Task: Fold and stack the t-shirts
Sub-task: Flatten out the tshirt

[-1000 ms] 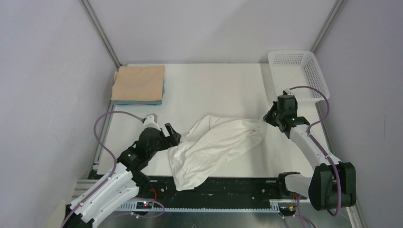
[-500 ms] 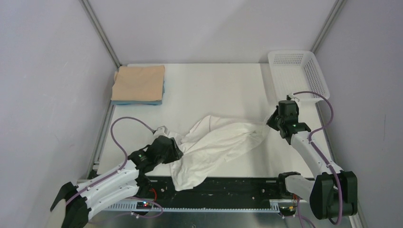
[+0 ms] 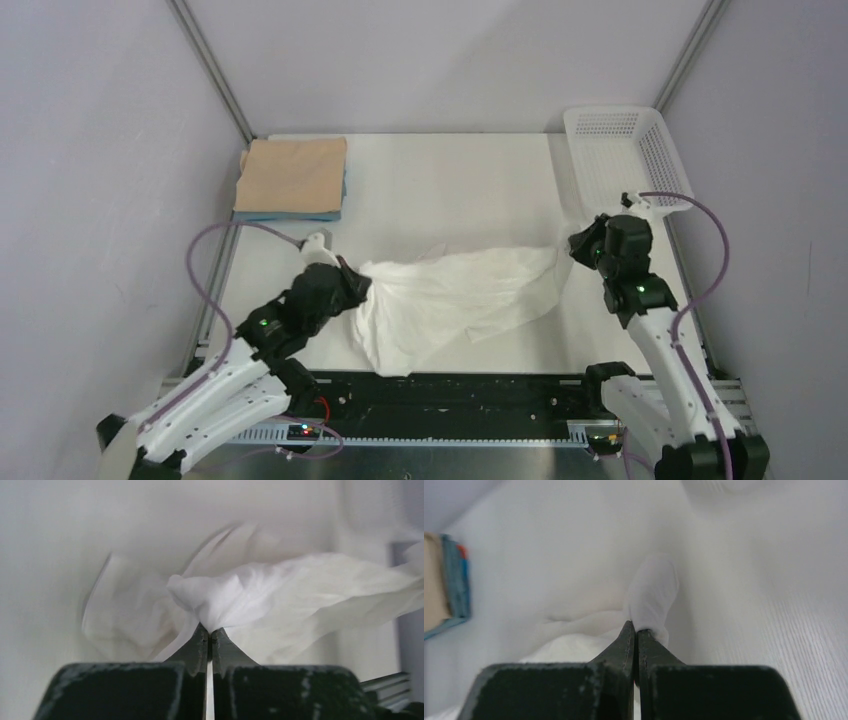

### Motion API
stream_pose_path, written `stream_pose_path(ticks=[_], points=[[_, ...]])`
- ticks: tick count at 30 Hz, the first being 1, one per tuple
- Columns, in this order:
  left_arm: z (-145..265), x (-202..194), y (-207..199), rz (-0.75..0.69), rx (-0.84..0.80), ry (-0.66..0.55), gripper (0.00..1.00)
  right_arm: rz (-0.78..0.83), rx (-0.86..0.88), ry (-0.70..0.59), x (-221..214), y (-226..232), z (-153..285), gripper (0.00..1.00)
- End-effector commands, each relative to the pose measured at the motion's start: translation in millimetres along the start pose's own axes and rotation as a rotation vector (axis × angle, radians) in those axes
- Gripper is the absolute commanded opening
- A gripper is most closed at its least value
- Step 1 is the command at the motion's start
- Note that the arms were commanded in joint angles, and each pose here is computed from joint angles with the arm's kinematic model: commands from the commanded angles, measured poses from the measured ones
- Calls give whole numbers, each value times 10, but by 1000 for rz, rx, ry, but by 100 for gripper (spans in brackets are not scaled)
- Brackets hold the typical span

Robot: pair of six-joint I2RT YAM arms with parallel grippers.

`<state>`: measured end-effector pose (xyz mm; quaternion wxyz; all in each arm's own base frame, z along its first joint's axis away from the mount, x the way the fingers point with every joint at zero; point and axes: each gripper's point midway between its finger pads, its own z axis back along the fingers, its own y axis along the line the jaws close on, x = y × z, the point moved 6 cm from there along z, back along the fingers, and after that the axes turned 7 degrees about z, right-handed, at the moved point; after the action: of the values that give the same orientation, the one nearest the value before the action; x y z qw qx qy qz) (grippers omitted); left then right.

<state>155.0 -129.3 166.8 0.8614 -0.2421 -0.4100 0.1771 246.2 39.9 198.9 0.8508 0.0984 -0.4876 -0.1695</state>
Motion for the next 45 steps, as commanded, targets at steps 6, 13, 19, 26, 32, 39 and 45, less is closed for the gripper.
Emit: stream_pose_path(ticks=[6,13,19,26,32,39,45], points=[[1412,1405,-791,-90,-379,-482,0,84,398,-407,1044,582,1485,0],[2555,1807,-1190,-248,-771,-589,0,151,690,-600,1398,876,2671,0],[3203,1980,-1342,-337,-969,-656,0,177,733,-723,1509,857,3338,0],[2870,2342,-1522,-315,-713,-725,0,198,669,-708,1644,865,3314,0],[1551,2621,-1572,-270,-111,-715,0,162,448,-607,1721,776,2393,0],[-663,2492,-1067,-236,169,-318,27,216,196,-360,1541,580,562,5],[-1705,2112,-662,-234,289,-87,97,213,185,-144,1175,401,-663,67]])
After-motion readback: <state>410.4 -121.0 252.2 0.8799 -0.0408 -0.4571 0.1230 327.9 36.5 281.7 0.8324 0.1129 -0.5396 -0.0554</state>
